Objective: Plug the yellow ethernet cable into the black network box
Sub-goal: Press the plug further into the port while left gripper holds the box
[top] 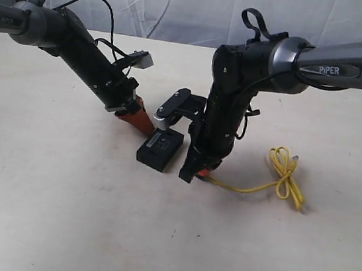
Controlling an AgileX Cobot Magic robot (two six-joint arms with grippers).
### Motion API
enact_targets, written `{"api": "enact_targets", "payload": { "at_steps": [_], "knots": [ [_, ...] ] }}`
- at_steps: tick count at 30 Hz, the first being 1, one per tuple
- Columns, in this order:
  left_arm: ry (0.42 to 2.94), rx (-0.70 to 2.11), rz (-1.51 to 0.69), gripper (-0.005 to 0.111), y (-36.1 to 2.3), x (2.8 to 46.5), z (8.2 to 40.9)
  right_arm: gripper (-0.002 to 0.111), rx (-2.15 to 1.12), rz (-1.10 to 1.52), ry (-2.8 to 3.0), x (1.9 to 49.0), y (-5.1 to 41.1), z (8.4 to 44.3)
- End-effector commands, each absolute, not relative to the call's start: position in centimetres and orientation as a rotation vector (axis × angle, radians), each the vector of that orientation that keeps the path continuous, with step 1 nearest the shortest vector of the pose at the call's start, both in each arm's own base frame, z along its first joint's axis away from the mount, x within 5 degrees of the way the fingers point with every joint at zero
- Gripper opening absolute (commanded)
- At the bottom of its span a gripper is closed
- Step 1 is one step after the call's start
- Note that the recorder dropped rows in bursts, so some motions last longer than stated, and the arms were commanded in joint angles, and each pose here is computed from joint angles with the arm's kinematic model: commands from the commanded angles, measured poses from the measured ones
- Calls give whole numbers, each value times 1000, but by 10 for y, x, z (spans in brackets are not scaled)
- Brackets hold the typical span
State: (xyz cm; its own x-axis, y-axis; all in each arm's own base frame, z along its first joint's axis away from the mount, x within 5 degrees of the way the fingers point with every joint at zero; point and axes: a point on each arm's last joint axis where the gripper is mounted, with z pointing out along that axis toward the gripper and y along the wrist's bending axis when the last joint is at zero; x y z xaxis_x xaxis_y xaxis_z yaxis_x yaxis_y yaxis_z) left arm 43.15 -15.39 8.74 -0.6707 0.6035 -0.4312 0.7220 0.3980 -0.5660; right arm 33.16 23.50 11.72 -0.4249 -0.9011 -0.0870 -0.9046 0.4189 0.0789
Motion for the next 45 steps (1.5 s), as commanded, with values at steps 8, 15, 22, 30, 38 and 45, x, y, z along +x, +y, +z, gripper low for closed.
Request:
{"api": "enact_targets", "payload": {
  "at_steps": [8, 15, 22, 30, 38, 45],
  "knots": [
    [2495, 1232, -1211, 0, -168, 423, 83, -1, -1678, 136, 2607, 347, 241, 140],
    [2490, 1221, -1221, 0, -168, 423, 84, -1, -1576, 292, 2717, 340, 249, 132],
    [2490, 1221, -1221, 0, -168, 423, 84, -1, -1544, 295, 2753, 340, 250, 126],
    [2489, 1218, -1223, 0, -168, 423, 84, -1, -1521, 298, 2773, 339, 253, 118],
    [2489, 1218, -1223, 0, -168, 423, 84, -1, -1509, 307, 2764, 340, 254, 118],
    [2489, 1218, -1223, 0, -168, 423, 84, -1, -1492, 304, 2741, 342, 256, 119]
  ]
}}
